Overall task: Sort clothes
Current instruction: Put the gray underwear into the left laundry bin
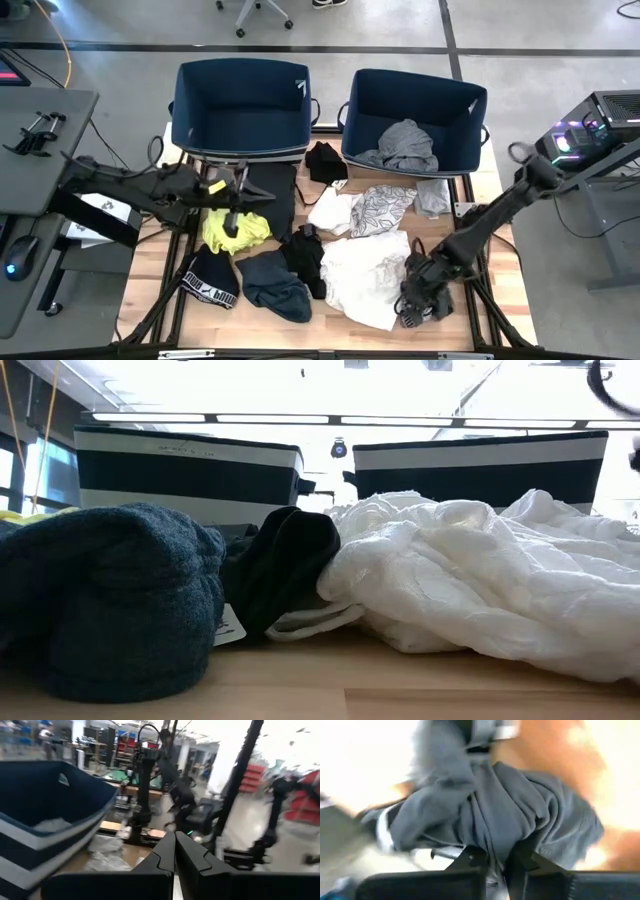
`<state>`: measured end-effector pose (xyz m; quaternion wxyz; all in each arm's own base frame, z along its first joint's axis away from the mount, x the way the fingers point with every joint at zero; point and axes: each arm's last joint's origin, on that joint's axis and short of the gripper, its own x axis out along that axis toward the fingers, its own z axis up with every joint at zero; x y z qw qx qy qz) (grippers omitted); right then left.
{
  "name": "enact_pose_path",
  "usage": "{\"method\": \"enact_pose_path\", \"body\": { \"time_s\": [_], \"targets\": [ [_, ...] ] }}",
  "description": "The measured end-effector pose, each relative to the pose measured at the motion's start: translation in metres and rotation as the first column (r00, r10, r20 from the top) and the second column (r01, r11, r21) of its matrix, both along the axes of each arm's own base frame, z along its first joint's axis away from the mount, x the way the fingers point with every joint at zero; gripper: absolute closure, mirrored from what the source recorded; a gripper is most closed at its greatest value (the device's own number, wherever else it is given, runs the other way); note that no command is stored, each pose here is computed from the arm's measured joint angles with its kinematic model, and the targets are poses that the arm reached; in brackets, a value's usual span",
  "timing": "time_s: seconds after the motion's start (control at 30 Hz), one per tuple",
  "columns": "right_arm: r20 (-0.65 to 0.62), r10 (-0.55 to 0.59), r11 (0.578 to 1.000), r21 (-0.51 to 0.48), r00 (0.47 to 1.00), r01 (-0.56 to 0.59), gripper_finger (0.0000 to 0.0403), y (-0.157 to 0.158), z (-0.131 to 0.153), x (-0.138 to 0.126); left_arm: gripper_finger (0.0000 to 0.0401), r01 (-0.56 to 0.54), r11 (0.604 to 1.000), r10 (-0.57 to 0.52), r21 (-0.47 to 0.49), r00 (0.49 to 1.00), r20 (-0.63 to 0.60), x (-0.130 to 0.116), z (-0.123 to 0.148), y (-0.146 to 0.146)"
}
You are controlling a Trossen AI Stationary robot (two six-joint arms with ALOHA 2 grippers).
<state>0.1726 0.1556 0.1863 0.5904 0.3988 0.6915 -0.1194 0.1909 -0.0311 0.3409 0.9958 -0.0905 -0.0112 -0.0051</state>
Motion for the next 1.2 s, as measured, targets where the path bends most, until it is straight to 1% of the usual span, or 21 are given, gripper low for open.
{"method": "enact_pose_path", "body": {
  "time_s": [0.07,0.13,0.2,0.27,0.3,0.37,0.43,0.5,0.57,0.67,0.73,0.8,0.9,0.97,1.07,1.13,1.2],
  "targets": [
    [0.033,-0.017,1.000,0.024,0.999,0.016,0.0366,-0.004,0.029,0.001,0.0401,-0.050,0.999,0.050,0.016,0.999,-0.001,0.010,0.008,0.002],
    [0.082,-0.048,0.998,0.040,0.995,0.044,0.0367,-0.011,0.062,0.001,0.0401,-0.073,0.997,0.073,0.020,0.997,0.009,0.018,0.018,0.005],
    [0.164,-0.077,0.996,0.055,0.983,0.069,0.0376,-0.022,0.098,-0.001,0.0401,-0.079,0.997,0.078,0.017,0.997,0.024,0.026,0.028,0.007],
    [0.258,-0.118,0.993,0.029,0.959,0.114,0.0386,-0.036,0.131,-0.004,0.0401,-0.062,0.998,0.062,0.017,0.997,0.037,0.034,0.037,0.008],
    [0.324,-0.137,0.990,0.007,0.936,0.142,0.0389,-0.042,0.146,-0.004,0.0401,-0.053,0.998,0.052,0.018,0.998,0.042,0.038,0.041,0.008],
    [0.487,-0.148,0.977,-0.064,0.861,0.204,0.0392,-0.056,0.174,-0.003,0.0397,-0.035,0.999,0.033,0.019,0.998,0.051,0.045,0.049,0.010],
    [0.623,-0.109,0.954,-0.153,0.775,0.257,0.0393,-0.067,0.195,0.001,0.0387,-0.015,0.999,0.012,0.053,0.998,0.061,0.053,0.054,0.011],
    [0.701,-0.047,0.928,-0.233,0.712,0.291,0.0393,-0.077,0.209,0.010,0.0370,-0.006,0.994,-0.002,0.109,0.997,0.074,0.061,0.056,0.012],
    [0.733,0.011,0.901,-0.303,0.680,0.311,0.0393,-0.086,0.214,0.022,0.0348,-0.003,0.992,-0.010,0.127,0.995,0.099,0.071,0.056,0.013],
    [0.770,0.089,0.871,-0.369,0.632,0.326,0.0394,-0.098,0.214,0.048,0.0307,0.020,0.994,-0.036,0.107,0.988,0.148,0.084,0.056,0.016],
    [0.792,0.131,0.860,-0.390,0.597,0.328,0.0394,-0.106,0.212,0.067,0.0276,0.041,0.994,-0.059,0.103,0.983,0.171,0.091,0.056,0.017],
    [0.805,0.179,0.858,-0.409,0.565,0.310,0.0394,-0.112,0.209,0.086,0.0244,0.061,0.994,-0.076,0.093,0.983,0.169,0.098,0.051,0.016],
    [0.823,0.255,0.867,-0.427,0.508,0.257,0.0395,-0.119,0.204,0.111,0.0199,0.077,0.995,-0.084,0.069,0.990,0.114,0.108,0.040,0.015],
    [0.846,0.270,0.881,-0.410,0.461,0.236,0.0395,-0.123,0.201,0.125,0.0173,0.080,0.995,-0.084,0.058,0.994,0.064,0.113,0.032,0.015],
    [0.877,0.286,0.908,-0.377,0.387,0.183,0.0395,-0.124,0.198,0.140,0.0145,0.083,0.995,-0.081,0.057,0.996,-0.038,0.120,0.017,0.014],
    [0.887,0.292,0.917,-0.366,0.358,0.159,0.0395,-0.123,0.197,0.146,0.0135,0.083,0.994,-0.075,0.071,0.991,-0.112,0.123,0.008,0.014],
    [0.886,0.302,0.917,-0.371,0.353,0.145,0.0395,-0.123,0.196,0.147,0.0131,0.082,0.994,-0.068,0.074,0.980,-0.185,0.122,0.000,0.013]
  ]
}}
